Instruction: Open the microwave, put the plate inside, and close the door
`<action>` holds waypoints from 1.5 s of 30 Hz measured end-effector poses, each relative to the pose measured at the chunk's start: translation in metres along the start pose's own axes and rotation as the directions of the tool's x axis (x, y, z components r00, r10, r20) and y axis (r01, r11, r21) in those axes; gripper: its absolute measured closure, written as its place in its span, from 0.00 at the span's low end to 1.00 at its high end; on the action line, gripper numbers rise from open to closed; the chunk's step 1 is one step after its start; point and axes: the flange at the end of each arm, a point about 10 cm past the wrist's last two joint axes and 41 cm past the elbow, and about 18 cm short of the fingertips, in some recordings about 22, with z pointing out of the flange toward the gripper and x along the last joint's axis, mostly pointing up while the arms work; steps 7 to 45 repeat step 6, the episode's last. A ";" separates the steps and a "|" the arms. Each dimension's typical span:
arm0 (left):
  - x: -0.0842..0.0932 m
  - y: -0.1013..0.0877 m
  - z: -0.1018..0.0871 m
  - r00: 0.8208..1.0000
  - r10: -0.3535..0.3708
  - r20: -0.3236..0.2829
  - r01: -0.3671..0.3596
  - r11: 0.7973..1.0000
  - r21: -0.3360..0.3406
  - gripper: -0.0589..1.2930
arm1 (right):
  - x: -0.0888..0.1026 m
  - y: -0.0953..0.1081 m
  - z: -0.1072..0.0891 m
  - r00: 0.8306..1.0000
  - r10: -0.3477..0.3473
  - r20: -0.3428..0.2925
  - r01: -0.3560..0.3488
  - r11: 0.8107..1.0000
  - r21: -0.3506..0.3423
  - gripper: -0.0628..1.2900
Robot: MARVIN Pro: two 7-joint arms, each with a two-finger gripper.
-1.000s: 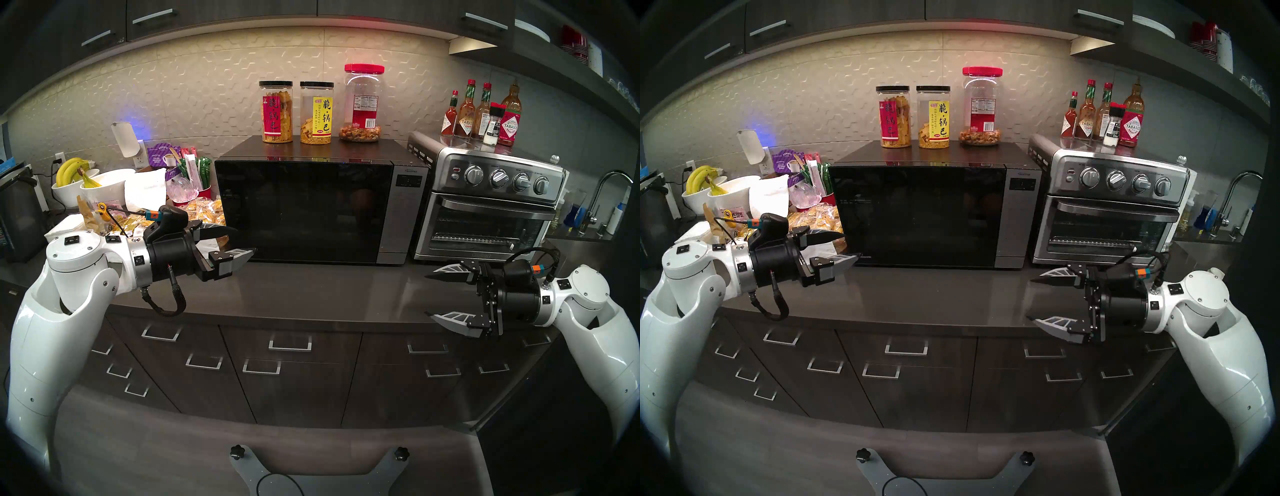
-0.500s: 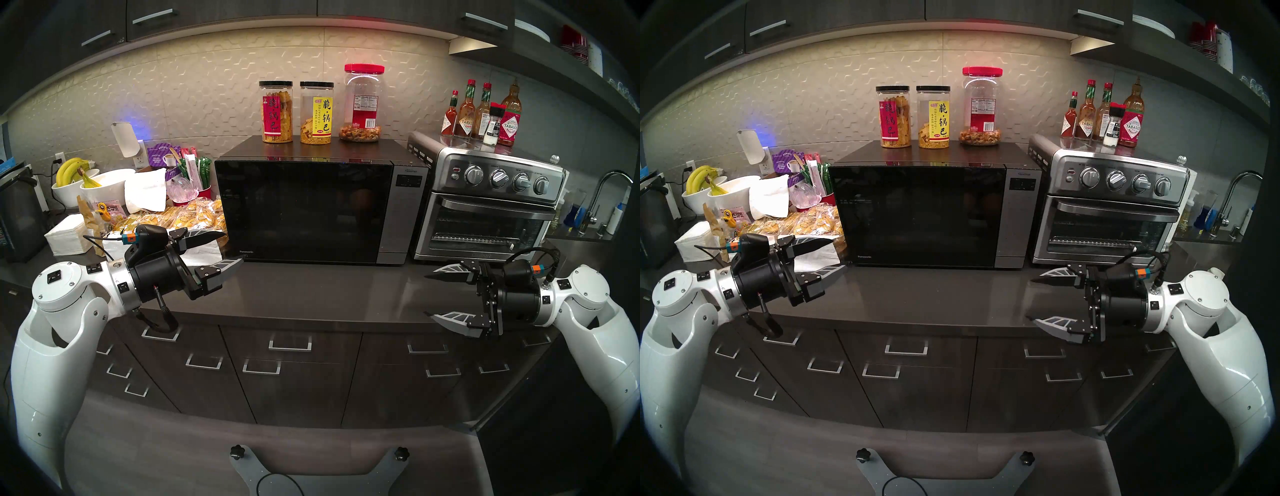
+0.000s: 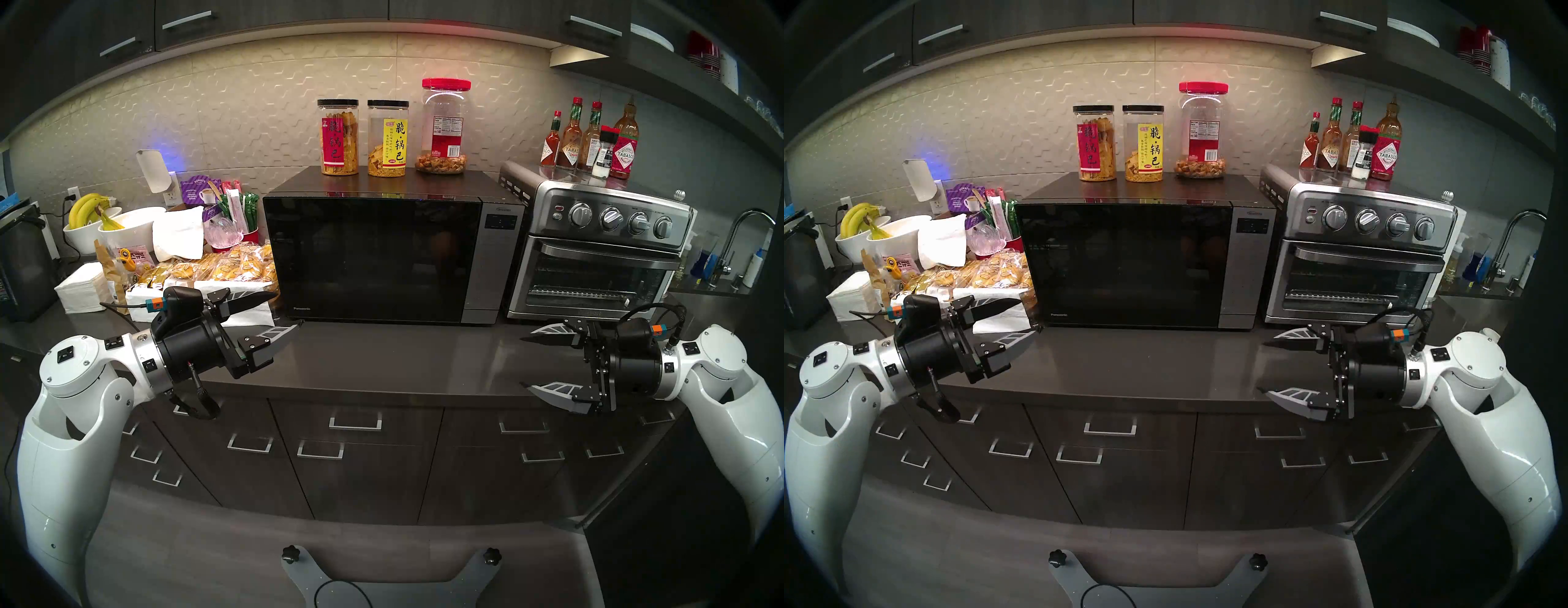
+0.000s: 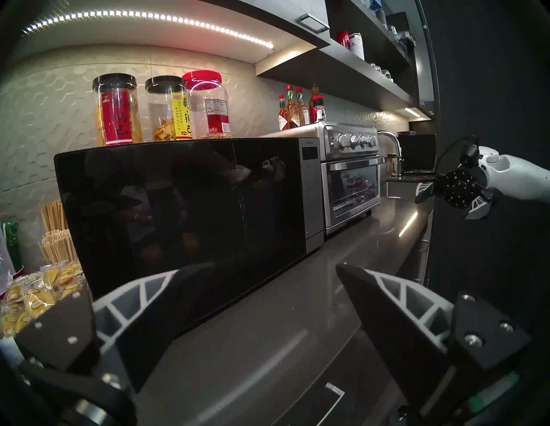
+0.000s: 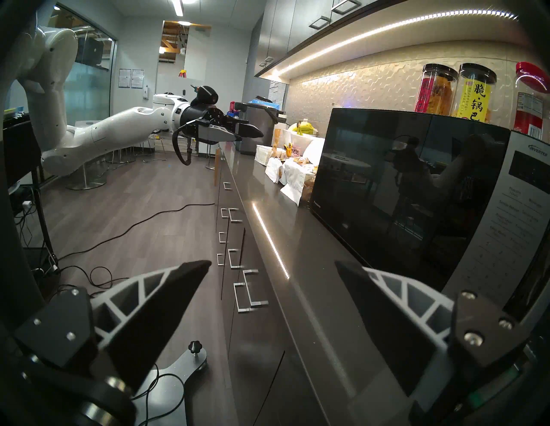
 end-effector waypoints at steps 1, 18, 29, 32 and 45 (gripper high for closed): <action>0.000 0.000 0.000 1.000 0.000 -0.001 0.000 1.000 0.001 0.08 | 0.000 0.000 0.000 1.000 0.000 0.000 0.000 1.000 0.000 0.06; 0.000 0.000 0.000 1.000 -0.001 -0.003 0.001 1.000 0.007 0.08 | 0.000 0.000 0.000 1.000 0.000 0.000 0.000 1.000 0.000 0.06; 0.000 0.000 0.000 1.000 -0.001 -0.003 0.001 1.000 0.007 0.08 | 0.000 0.000 0.000 1.000 0.000 0.000 0.000 1.000 0.000 0.06; 0.000 0.000 0.000 1.000 -0.001 -0.003 0.001 1.000 0.007 0.08 | 0.000 0.000 0.000 1.000 0.000 0.000 0.000 1.000 0.000 0.06; 0.000 0.000 0.000 1.000 -0.001 -0.003 0.001 1.000 0.007 0.08 | 0.000 0.000 0.000 1.000 0.000 0.000 0.000 1.000 0.000 0.06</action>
